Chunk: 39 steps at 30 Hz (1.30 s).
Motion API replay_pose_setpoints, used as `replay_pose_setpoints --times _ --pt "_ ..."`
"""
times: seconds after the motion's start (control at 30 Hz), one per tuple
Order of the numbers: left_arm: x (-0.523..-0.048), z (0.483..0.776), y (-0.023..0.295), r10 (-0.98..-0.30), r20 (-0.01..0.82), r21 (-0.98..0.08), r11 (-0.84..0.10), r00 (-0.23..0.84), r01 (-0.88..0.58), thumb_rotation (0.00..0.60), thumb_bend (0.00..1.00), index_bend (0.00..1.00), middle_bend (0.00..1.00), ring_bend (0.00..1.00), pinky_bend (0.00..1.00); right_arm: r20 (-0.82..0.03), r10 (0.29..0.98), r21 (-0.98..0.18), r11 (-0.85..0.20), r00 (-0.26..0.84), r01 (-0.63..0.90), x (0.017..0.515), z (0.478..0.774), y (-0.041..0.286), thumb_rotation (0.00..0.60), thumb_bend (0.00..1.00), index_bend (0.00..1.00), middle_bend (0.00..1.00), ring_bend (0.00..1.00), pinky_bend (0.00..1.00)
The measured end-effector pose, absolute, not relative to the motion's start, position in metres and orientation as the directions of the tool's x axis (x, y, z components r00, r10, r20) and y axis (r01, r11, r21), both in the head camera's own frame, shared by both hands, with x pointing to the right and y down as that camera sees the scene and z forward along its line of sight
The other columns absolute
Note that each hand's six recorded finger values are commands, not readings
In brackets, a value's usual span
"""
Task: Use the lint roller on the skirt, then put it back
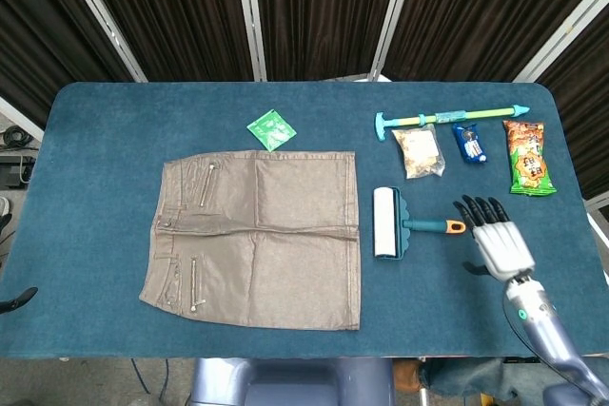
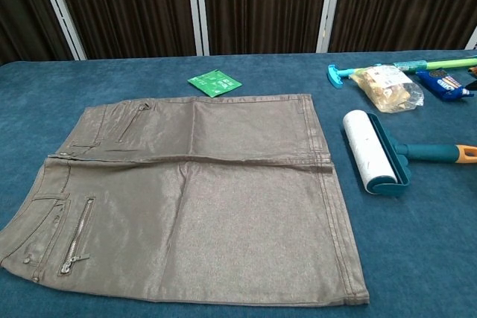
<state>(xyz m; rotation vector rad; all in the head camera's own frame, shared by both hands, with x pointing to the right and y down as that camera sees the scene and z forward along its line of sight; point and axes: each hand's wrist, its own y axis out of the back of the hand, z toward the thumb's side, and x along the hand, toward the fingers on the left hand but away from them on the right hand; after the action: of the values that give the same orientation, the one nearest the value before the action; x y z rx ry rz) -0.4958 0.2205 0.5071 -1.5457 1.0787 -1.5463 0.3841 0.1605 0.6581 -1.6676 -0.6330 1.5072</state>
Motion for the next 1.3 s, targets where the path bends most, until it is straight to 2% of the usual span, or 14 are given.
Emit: replay_pose_setpoints --times 0.13,0.37,0.87,1.03,1.13,1.2,1.3 --pt "-0.495 0.512 0.22 -0.9 0.432 -0.901 -0.427 -0.063 -0.073 0.6 0.0 0.0 0.0 0.0 0.0 -0.608 0.773 -0.793 -0.584 0.179 -0.174 0.379 0.686 0.15 0.6 0.31 0.01 0.06 0.0 0.0" --pt "-0.496 0.516 0.219 -0.895 0.439 -0.898 -0.436 -0.077 -0.062 0.6 0.0 0.0 0.0 0.0 0.0 -0.634 0.747 -0.773 -0.607 0.199 -0.183 0.361 0.716 0.143 0.6 0.32 0.03 0.08 0.0 0.0" --pt "-0.498 0.518 0.218 -0.893 0.442 -0.897 -0.438 -0.086 -0.062 0.6 0.0 0.0 0.0 0.0 0.0 -0.652 0.729 -0.757 -0.612 0.209 -0.228 0.343 0.742 0.138 0.6 0.33 0.1 0.14 0.0 0.0" --pt "-0.499 0.519 0.217 -0.892 0.444 -0.896 -0.44 -0.09 -0.062 0.6 0.0 0.0 0.0 0.0 0.0 -0.652 0.727 -0.757 -0.609 0.216 -0.237 0.338 0.747 0.135 0.6 0.36 0.16 0.21 0.08 0.01" --pt "-0.499 0.52 0.217 -0.89 0.446 -0.895 -0.443 -0.092 -0.061 0.6 0.0 0.0 0.0 0.0 0.0 -0.647 0.73 -0.761 -0.601 0.219 -0.243 0.337 0.749 0.133 0.6 0.4 0.22 0.29 0.16 0.13" --pt "-0.5 0.521 0.216 -0.889 0.448 -0.894 -0.444 -0.094 -0.061 0.6 0.0 0.0 0.0 0.0 0.0 -0.644 0.732 -0.764 -0.595 0.223 -0.251 0.336 0.75 0.132 0.6 0.5 0.3 0.38 0.25 0.27" --pt "-0.5 0.521 0.216 -0.889 0.448 -0.894 -0.445 -0.096 -0.059 0.6 0.0 0.0 0.0 0.0 0.0 -0.629 0.74 -0.775 -0.574 0.238 -0.264 0.334 0.751 0.129 0.6 0.64 0.37 0.46 0.33 0.37"
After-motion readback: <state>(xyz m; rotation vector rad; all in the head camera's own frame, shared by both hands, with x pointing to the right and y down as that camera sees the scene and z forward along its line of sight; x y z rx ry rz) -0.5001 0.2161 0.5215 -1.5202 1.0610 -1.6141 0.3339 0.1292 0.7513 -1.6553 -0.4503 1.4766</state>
